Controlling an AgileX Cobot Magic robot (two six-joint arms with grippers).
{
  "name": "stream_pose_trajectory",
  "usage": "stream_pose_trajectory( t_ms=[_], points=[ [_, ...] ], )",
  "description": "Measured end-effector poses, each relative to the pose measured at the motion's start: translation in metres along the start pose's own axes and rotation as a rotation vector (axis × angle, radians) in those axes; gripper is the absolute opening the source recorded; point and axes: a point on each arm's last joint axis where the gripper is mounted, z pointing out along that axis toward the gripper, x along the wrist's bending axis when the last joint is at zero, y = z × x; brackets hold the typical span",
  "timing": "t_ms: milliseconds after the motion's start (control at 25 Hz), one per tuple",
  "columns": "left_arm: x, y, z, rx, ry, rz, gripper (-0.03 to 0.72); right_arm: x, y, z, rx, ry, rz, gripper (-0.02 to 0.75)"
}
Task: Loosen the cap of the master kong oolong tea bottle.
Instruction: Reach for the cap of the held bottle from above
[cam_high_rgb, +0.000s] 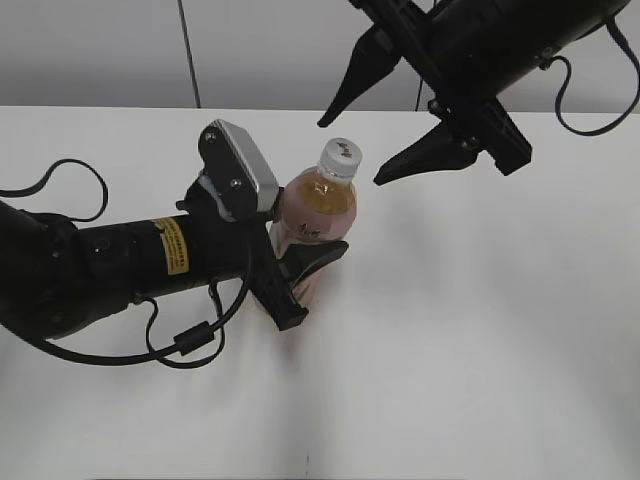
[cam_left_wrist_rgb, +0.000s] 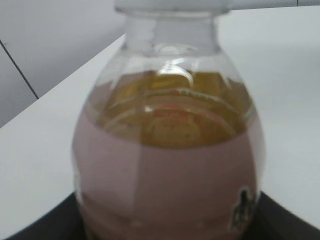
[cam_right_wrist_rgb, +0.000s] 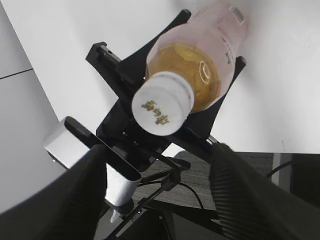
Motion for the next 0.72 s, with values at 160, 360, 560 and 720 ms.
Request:
stream_pose_trajectory(
  t_ms=[160,360,560,720],
  points=[
    [0.000,0.000,0.000,0.000,0.000,0.001,0.399,0.000,0.002,0.000,-0.029,-0.006,0.005,0.467],
    [0.001,0.001,-0.001,0.012,0.004,0.017,0.399,-0.004,0.007,0.005,-0.037,-0.042,0.001,0.461],
    [0.002,0.002,-0.002,0.029,0.010,0.035,0.398,0.004,0.015,0.009,-0.029,-0.057,-0.018,0.461],
    [0.002,0.003,-0.003,0.034,0.011,0.041,0.398,0.010,0.021,0.008,-0.032,-0.078,-0.038,0.459]
  ],
)
